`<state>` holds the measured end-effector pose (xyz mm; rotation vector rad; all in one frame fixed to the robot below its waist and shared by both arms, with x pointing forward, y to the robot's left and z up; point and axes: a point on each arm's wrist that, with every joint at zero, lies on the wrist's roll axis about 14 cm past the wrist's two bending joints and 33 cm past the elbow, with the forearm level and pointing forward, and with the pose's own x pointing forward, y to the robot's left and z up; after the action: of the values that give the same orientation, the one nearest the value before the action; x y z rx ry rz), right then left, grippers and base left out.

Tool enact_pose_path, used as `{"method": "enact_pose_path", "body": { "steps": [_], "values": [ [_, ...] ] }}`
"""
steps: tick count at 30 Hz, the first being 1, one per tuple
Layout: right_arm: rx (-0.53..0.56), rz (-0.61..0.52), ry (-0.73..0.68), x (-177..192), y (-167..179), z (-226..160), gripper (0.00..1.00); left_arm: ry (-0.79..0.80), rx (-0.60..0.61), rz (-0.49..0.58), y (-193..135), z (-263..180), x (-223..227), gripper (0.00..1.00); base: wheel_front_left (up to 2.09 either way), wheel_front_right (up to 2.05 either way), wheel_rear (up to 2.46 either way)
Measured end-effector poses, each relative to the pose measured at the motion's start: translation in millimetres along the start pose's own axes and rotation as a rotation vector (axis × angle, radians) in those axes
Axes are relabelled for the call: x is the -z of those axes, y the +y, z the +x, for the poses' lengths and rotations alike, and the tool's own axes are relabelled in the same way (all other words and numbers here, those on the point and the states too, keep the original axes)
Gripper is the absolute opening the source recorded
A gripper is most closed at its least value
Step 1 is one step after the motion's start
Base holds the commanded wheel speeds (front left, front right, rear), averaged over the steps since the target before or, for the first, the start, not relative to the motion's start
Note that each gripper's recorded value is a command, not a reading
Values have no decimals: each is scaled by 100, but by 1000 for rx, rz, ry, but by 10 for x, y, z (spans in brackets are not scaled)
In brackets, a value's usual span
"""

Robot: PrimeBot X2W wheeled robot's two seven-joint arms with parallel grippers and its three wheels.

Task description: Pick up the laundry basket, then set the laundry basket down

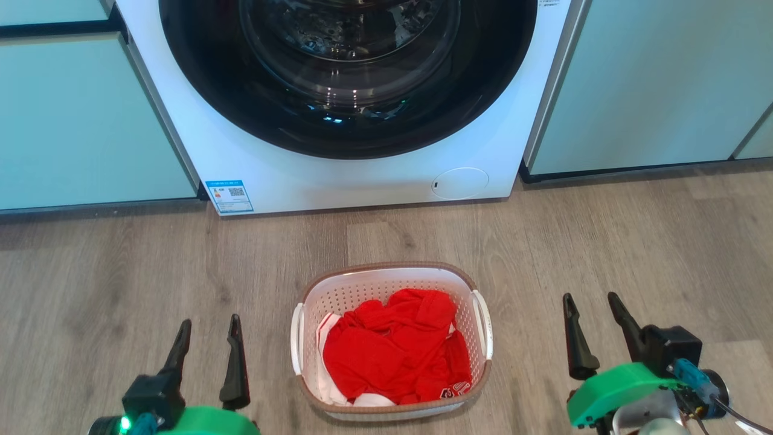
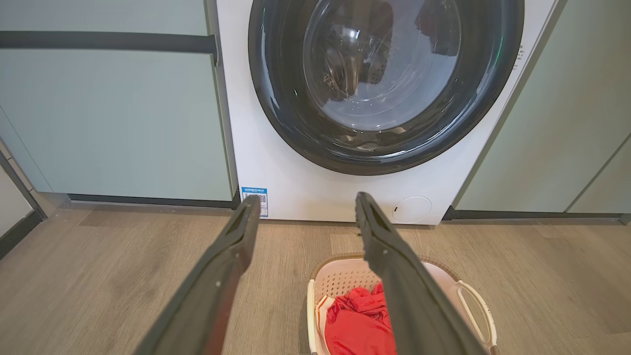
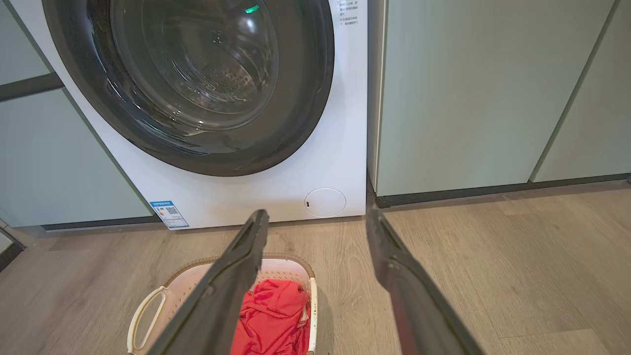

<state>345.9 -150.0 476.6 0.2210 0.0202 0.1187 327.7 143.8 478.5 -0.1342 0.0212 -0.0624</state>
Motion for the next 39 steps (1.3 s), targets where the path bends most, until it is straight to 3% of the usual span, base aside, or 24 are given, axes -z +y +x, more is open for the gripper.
{"method": "enact_pose_path", "body": {
  "steps": [5, 6, 13, 39],
  "values": [
    [4, 0, 2, 5, -13, 4, 100, 3, -2, 0, 5, 0, 8, 100, 0, 0, 0],
    [4, 1, 5, 16, -13, 2, 0, 7, -2, 0, 7, -2, 22, 0, 0, 0, 0],
    [36, 34, 129, 402, -69, -175, 0, 122, -26, -14, 74, -134, 365, 0, 0, 0, 0],
    [127, 306, 125, 386, -210, -155, 0, 169, -88, -307, 156, -84, 425, 0, 0, 0, 0]
  ]
}}
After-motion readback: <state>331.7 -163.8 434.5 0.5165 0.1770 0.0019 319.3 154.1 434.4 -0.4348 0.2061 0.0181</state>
